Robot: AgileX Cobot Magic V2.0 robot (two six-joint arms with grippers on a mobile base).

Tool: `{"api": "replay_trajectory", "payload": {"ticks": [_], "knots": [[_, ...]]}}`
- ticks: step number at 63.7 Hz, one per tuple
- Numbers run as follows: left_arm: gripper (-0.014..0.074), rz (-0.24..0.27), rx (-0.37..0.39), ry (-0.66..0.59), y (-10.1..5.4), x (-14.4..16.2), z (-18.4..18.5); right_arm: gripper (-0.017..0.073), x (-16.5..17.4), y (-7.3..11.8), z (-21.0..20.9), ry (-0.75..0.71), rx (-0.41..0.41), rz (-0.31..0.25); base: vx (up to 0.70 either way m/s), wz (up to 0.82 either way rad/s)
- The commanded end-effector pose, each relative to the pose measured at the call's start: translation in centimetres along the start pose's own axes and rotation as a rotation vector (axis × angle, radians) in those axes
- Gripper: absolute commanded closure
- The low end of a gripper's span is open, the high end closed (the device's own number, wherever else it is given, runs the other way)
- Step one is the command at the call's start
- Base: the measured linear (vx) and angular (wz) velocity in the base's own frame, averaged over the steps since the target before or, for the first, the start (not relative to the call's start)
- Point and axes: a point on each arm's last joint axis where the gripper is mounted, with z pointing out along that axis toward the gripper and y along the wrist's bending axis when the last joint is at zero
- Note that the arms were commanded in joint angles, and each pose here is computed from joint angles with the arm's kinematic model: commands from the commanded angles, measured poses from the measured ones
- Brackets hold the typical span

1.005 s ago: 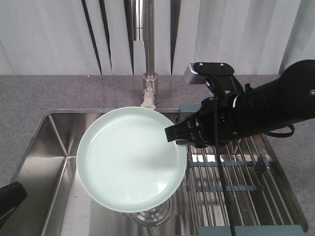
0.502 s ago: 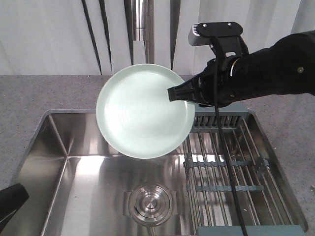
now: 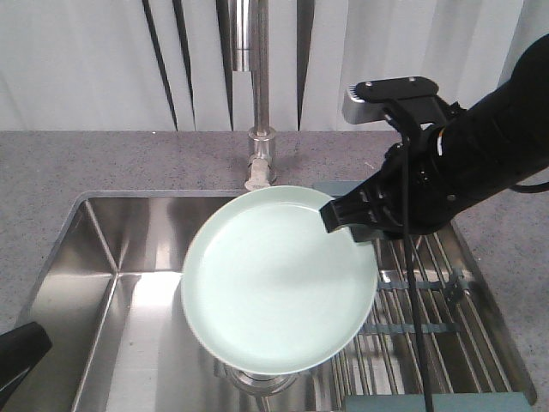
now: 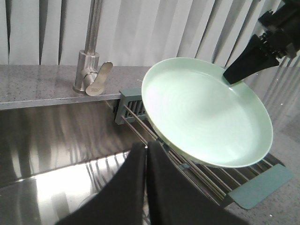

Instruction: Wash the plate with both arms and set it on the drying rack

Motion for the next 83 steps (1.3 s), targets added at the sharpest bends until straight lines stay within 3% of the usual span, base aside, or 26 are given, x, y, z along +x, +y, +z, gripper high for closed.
{"api": "replay_trajectory", "payload": {"ticks": [1, 13, 27, 36, 46, 52, 60, 65, 72, 83], "knots": [[0.0600, -0.010, 0.007, -0.023, -0.2, -0.8, 0.0, 0.0564, -1.6, 1.3, -1.2, -0.155, -0.119, 0.004, 0.00, 0.00], [0.0600, -0.010, 0.006, -0.024, -0.2, -0.8, 0.0, 0.0564, -4.4, 0.7, 1.7, -0.316, -0.118, 0.059, 0.00, 0.00], [0.0600, -0.010, 0.006, -0.024, -0.2, -0.8, 0.0, 0.0564, -5.4, -2.3, 1.7, -0.411, 0.027, 0.090, 0.00, 0.00], [0.0600, -0.010, 0.006, -0.023, -0.2, -0.8, 0.0, 0.0564, -3.9, -4.3, -0.8, -0.346, 0.120, 0.100, 0.00, 0.00], [0.0600, -0.010, 0.004, -0.025, -0.2, -0.8, 0.0, 0.0564, -1.4, -4.3, -3.0, -0.179, 0.175, 0.051, 0.00, 0.00], [0.0600, -0.010, 0.004, -0.025, -0.2, -0.8, 0.0, 0.0564, -0.1, -3.8, -3.8, -0.099, 0.153, 0.043, 0.00, 0.00], [0.0600, -0.010, 0.004, -0.025, -0.2, -0.8, 0.0, 0.0564, 0.6, -2.4, -4.0, -0.051, 0.017, 0.027, 0.00, 0.00], [0.0600, -0.010, 0.004, -0.025, -0.2, -0.8, 0.0, 0.0564, 0.3, -1.3, -3.5, -0.091, -0.085, 0.027, 0.00, 0.00], [0.0600, -0.010, 0.005, -0.025, -0.2, -0.8, 0.0, 0.0564, -0.7, 1.1, -2.1, -0.172, -0.155, 0.001, 0.00, 0.00], [0.0600, -0.010, 0.004, -0.025, -0.2, -0.8, 0.0, 0.0564, -2.8, 4.2, 1.4, -0.292, -0.182, -0.050, 0.00, 0.00]]}}
